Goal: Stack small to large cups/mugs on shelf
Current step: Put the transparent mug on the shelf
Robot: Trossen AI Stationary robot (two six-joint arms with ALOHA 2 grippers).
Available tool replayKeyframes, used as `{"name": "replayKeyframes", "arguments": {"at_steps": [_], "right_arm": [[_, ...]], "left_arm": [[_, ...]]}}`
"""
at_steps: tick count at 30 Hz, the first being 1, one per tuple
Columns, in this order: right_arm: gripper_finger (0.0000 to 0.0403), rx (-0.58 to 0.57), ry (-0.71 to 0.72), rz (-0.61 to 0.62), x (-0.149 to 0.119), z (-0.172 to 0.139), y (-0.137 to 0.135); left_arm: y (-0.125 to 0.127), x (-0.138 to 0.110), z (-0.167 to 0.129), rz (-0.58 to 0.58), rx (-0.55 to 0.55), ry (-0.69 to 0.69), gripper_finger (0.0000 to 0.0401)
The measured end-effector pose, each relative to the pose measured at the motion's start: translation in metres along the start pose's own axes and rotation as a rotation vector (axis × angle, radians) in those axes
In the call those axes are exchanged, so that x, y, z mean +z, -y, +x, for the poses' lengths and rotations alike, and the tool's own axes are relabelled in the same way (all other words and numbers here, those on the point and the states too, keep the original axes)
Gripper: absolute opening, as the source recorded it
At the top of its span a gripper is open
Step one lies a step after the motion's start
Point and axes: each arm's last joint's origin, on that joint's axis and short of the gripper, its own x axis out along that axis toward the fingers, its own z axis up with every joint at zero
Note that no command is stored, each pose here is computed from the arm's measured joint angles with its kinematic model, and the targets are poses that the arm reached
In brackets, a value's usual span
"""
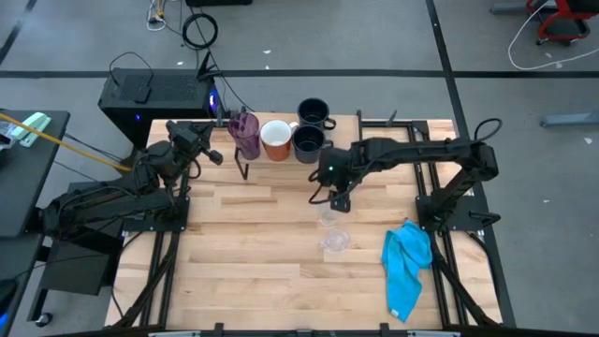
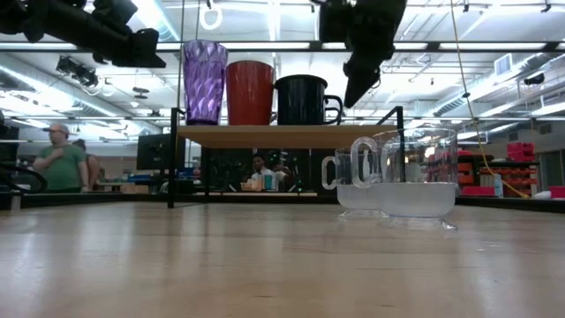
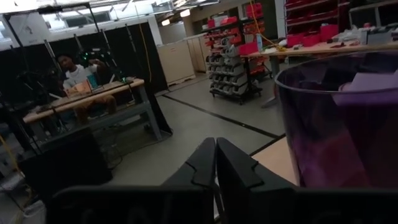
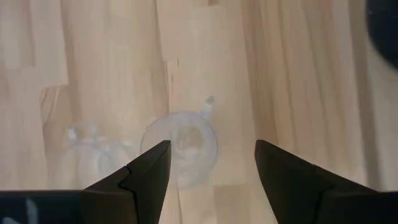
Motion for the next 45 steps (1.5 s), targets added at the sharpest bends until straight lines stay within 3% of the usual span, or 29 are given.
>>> {"name": "replayKeyframes", "arguments": {"at_steps": [6, 16, 21, 28, 31, 36, 45], "right_arm": [[0.0237, 0.006, 0.024, 0.093, -0.008, 0.025, -0.001], [0.0212, -0.038, 0.024, 0.093, -0.019, 0.043, -0.012], [0.0211, -0.026, 0.050, -0.098, -0.015, 0.037, -0.027], [0.0210, -0.003, 0.045, -0.779, -0.021, 0.035, -0.056], [0.0207, -0.036, 0.028, -0.967, -0.024, 0.035, -0.063], [0.0199, -0.070, -0.059, -1.101, -0.034, 0.034, -0.070], [0.0193, -0.051, -0.178, -1.158, -0.049, 0.038, -0.073]], "left_arm": [[0.001, -0.003, 0.000, -0.039, -0.005, -0.028, 0.0014], [0.001, -0.005, 0.000, -0.049, -0.008, -0.044, 0.0024], [0.001, -0.005, 0.000, -0.049, -0.008, -0.045, 0.0017], [0.001, -0.005, 0.000, -0.049, -0.008, -0.045, 0.0017], [0.001, -0.005, 0.000, -0.049, -0.008, -0.045, 0.0020], [0.001, -0.005, 0.000, -0.065, -0.008, -0.045, 0.0016], [0.001, -0.005, 0.000, -0.076, -0.008, -0.044, 0.0020]]}}
